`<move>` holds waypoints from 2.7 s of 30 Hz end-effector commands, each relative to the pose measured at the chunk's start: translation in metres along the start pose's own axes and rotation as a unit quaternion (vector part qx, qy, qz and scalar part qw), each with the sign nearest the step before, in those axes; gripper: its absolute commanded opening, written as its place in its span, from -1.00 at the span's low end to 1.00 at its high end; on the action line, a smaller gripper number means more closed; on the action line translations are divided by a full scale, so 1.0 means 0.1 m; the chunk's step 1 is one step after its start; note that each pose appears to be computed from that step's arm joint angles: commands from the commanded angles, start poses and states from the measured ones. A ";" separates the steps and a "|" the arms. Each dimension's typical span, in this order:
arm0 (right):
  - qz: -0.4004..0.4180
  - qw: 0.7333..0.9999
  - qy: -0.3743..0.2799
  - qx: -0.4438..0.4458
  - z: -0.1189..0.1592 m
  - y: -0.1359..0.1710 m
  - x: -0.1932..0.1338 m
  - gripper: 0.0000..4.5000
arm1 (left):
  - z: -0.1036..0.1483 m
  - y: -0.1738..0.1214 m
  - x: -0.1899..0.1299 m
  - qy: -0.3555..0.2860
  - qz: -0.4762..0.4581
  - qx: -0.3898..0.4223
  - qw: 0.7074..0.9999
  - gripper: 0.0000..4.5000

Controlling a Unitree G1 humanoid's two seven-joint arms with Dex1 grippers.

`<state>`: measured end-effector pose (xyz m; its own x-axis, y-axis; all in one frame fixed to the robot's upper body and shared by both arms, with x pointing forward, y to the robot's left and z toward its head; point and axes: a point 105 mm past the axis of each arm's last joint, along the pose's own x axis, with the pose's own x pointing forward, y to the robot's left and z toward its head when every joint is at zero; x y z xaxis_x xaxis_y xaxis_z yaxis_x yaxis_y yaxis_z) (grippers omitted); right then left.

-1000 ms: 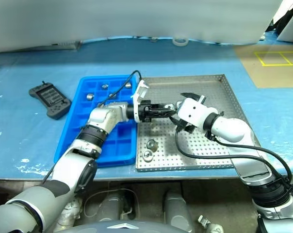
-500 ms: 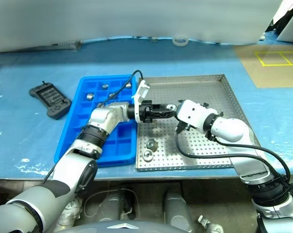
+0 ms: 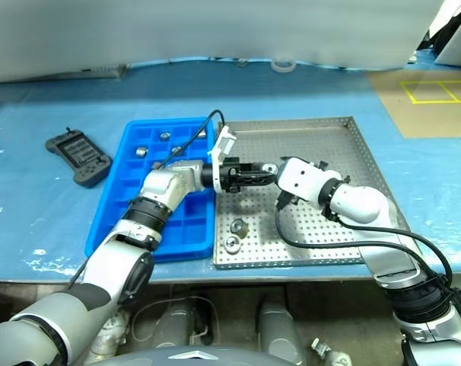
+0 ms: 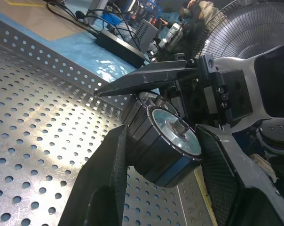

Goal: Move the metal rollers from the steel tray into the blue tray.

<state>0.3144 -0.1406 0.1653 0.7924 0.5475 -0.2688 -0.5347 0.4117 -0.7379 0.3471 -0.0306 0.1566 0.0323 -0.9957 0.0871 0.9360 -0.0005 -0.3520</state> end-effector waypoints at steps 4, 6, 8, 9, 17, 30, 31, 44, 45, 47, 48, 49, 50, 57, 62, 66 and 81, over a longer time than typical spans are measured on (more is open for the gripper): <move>-0.012 0.999 -0.028 -0.015 0.14 -0.04 -0.03 -0.19 | 0.33 -0.05 0.04 -0.056 0.001 0.052 0.997 -0.17; -0.011 0.999 -0.028 -0.014 0.14 -0.04 -0.03 -0.19 | 0.40 0.01 0.04 -0.077 0.029 0.068 0.994 -0.17; -0.006 0.999 -0.031 -0.007 0.15 -0.02 -0.03 -0.19 | 0.49 0.10 0.04 -0.099 0.070 0.101 0.987 -0.17; -0.004 0.999 -0.034 -0.002 0.16 -0.01 -0.03 -0.19 | 0.52 0.11 0.03 -0.106 0.078 0.119 0.984 -0.17; 0.006 0.999 -0.017 0.039 0.01 0.06 -0.08 -0.19 | 0.84 0.20 -0.17 -0.143 0.124 0.171 0.967 -0.17; 0.028 0.977 -0.007 0.210 -0.19 0.22 -0.28 -0.19 | 1.03 0.07 -0.93 -0.087 0.103 0.231 0.963 -0.17; 0.028 0.977 -0.009 0.213 -0.19 0.22 -0.28 -0.19 | 1.05 -0.01 -0.96 -0.090 0.090 0.221 0.967 -0.17; 0.061 0.977 -0.011 0.204 -0.16 0.39 -0.08 -0.19 | 0.75 -0.29 -1.92 0.118 0.202 0.304 0.924 -0.17; 0.061 0.977 -0.015 0.205 -0.15 0.38 -0.05 -0.19 | 0.75 -0.26 -2.02 0.123 0.225 0.306 0.917 -0.17; 0.057 0.978 -0.017 0.202 -0.16 0.36 0.00 -0.19 | 0.72 -0.21 -2.16 0.136 0.258 0.309 0.905 -0.17; 0.053 0.978 -0.016 0.201 -0.18 0.33 0.03 -0.19 | 0.68 -0.21 -2.23 0.142 0.269 0.307 0.902 -0.17; 0.051 0.978 -0.016 0.201 -0.19 0.31 0.05 -0.19 | 0.65 -0.20 -2.28 0.145 0.277 0.303 0.901 -0.17; 0.050 0.978 -0.017 0.200 -0.20 0.30 0.08 -0.19 | 0.62 -0.19 -2.33 0.147 0.286 0.297 0.899 -0.17; 0.067 0.980 -0.036 0.184 -0.16 0.28 0.26 -0.19 | 0.39 -0.03 -2.68 0.137 0.386 0.255 0.876 -0.17; 0.066 0.982 -0.036 0.173 -0.18 0.27 0.32 -0.19 | 0.18 0.05 -2.80 0.149 0.417 0.238 0.864 -0.17; 0.066 0.983 -0.035 0.169 -0.19 0.28 0.32 -0.19 | 0.05 0.11 -2.83 0.149 0.431 0.220 0.862 -0.17; 0.054 0.984 -0.015 0.168 -0.27 0.32 0.21 -0.19 | -0.04 0.24 -2.72 0.154 0.412 0.214 0.872 -0.17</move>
<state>0.3225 -0.1361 0.1016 0.6999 0.6155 -0.3624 -0.7127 0.5681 -0.4116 0.3582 0.2437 0.1235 0.7319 -0.6134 -0.2967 0.6760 0.7081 0.2039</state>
